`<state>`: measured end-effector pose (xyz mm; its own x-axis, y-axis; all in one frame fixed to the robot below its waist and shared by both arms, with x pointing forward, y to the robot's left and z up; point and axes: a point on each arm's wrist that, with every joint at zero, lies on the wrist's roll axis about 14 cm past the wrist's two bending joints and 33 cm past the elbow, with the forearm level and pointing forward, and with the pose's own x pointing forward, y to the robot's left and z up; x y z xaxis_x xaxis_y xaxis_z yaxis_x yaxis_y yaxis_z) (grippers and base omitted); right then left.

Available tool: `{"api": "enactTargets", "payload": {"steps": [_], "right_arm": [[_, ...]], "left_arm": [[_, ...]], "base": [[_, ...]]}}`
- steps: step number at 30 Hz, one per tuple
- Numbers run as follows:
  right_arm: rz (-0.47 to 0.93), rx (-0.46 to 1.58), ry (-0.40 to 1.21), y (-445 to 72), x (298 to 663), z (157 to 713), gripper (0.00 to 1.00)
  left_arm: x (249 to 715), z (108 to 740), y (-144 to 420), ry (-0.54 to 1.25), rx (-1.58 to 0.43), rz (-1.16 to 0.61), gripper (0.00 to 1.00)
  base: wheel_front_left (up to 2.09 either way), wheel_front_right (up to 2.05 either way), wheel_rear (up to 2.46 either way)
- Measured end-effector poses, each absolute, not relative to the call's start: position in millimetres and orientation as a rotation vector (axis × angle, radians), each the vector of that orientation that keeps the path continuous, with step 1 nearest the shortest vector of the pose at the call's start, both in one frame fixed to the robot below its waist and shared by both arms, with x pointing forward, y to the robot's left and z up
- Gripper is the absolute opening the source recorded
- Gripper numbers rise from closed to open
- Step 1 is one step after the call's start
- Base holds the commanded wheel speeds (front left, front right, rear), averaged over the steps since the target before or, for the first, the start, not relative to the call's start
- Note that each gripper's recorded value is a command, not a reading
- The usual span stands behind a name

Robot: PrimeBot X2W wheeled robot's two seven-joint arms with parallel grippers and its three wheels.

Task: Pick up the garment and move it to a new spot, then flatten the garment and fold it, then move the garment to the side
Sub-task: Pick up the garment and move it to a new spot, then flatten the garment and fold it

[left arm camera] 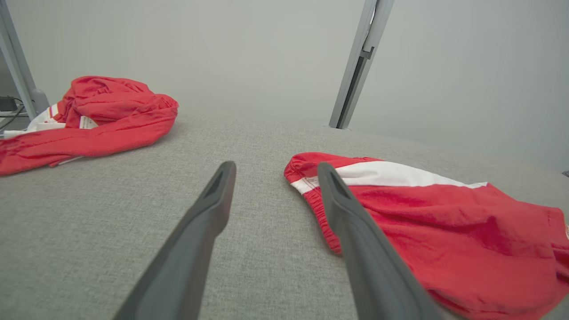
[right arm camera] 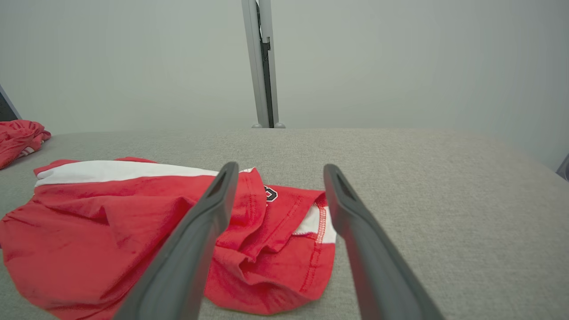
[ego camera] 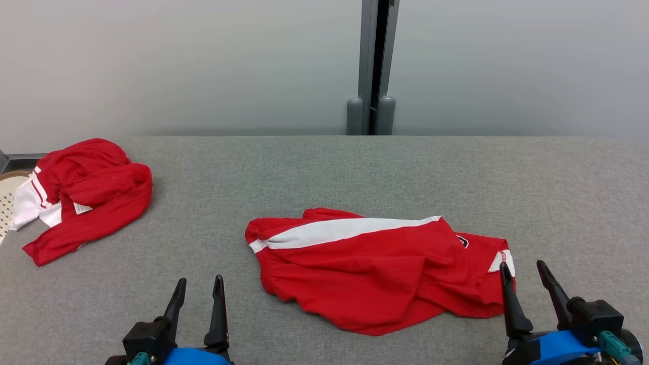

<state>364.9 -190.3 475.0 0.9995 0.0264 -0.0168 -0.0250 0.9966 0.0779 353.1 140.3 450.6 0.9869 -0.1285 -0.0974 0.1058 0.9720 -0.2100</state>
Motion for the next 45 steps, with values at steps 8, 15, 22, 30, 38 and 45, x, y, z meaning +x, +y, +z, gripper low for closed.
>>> {"api": "enactTargets", "payload": {"steps": [8,15,22,30,38,45], "right_arm": [[0.039,0.078,0.028,-185.9,363.7,472.0,1.0],[0.043,0.078,0.036,-184.2,363.5,469.6,1.0],[0.058,0.068,0.047,-179.8,365.2,466.6,1.0],[0.115,-0.006,0.048,-164.8,401.7,470.2,1.0],[0.104,-0.098,0.167,-167.7,459.8,469.0,1.0],[0.124,-0.15,0.413,-161.5,492.3,429.9,1.0]], "left_arm": [[348.8,447.9,141.5,0.116,-0.21,-0.112,1.0],[346.8,444.4,140.2,0.126,-0.206,-0.118,1.0],[346.0,441.1,140.9,0.136,-0.202,-0.119,1.0],[352.4,433.6,140.8,0.159,-0.19,-0.12,1.0],[361.3,430.9,145.8,0.164,-0.188,-0.105,1.0],[365.3,424.0,154.7,0.184,-0.201,-0.068,1.0]], "base": [[0.0,0.0,0.0],[0.0,0.0,0.0],[0.0,0.0,0.0],[0.0,0.0,0.0],[0.0,0.0,0.0],[0.0,0.0,0.0]]}}
